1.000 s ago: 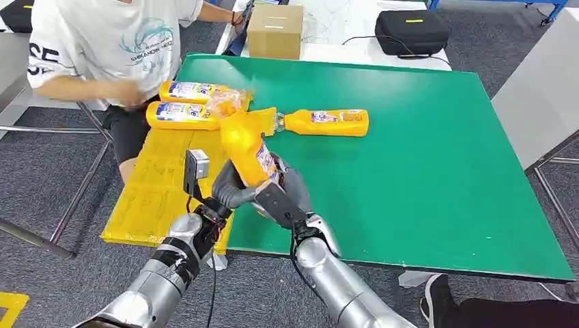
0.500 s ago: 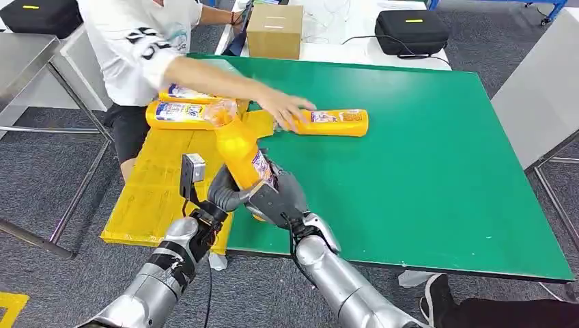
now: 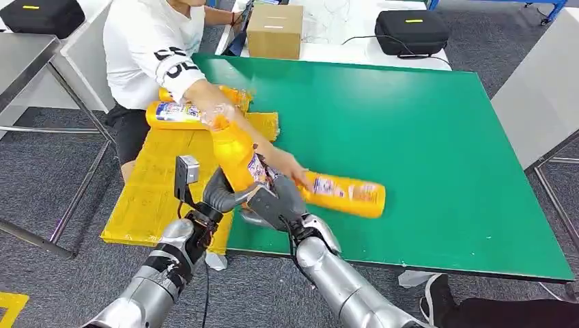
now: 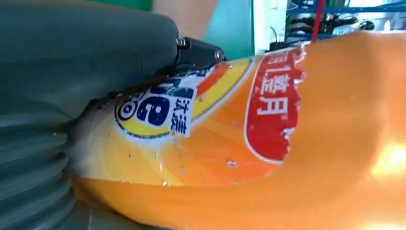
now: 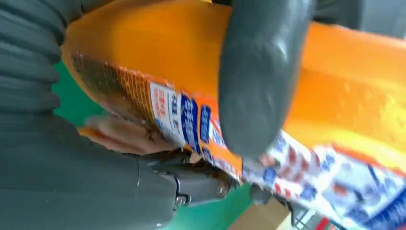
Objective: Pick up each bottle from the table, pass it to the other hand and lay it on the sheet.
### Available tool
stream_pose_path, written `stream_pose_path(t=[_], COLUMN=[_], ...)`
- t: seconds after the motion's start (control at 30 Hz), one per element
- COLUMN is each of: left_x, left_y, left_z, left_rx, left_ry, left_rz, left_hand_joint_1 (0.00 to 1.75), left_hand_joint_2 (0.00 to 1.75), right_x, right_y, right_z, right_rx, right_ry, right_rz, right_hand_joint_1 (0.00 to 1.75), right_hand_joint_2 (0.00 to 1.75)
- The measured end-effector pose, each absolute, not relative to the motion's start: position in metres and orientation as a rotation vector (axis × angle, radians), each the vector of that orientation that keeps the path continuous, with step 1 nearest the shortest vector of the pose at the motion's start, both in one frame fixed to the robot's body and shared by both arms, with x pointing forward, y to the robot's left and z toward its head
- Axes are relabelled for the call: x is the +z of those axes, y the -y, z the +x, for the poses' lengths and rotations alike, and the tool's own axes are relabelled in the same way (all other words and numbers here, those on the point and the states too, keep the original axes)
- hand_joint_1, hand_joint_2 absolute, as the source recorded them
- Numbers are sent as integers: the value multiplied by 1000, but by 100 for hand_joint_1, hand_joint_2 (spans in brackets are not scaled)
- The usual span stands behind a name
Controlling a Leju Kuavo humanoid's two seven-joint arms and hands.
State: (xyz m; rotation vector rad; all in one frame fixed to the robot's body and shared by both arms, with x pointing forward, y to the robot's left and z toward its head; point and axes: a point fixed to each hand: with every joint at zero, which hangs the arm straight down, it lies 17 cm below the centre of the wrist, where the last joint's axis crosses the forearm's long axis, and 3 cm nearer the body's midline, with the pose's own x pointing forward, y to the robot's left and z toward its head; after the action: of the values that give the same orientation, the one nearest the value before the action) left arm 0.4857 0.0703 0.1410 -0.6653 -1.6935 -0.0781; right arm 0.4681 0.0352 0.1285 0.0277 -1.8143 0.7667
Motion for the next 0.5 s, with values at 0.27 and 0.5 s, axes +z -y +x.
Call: stream_pose_path(t=[0.27, 0.5], left_x=[149, 149], left_y=[-87, -171], left_z=[497, 527], left_rx=[-155, -201], left_ry=[1806, 1903], left_rz=[-475, -25], left_hand_joint_1=[175, 175], left_hand_joint_2=[175, 175], right_x=[160, 194], right_y=[-16, 33], right_z=[472, 480], right_rx=[601, 416], right_ry=[1896, 1998], right_rz=[38, -47], right_hand_joint_1=[0, 0], right_hand_joint_2=[175, 175])
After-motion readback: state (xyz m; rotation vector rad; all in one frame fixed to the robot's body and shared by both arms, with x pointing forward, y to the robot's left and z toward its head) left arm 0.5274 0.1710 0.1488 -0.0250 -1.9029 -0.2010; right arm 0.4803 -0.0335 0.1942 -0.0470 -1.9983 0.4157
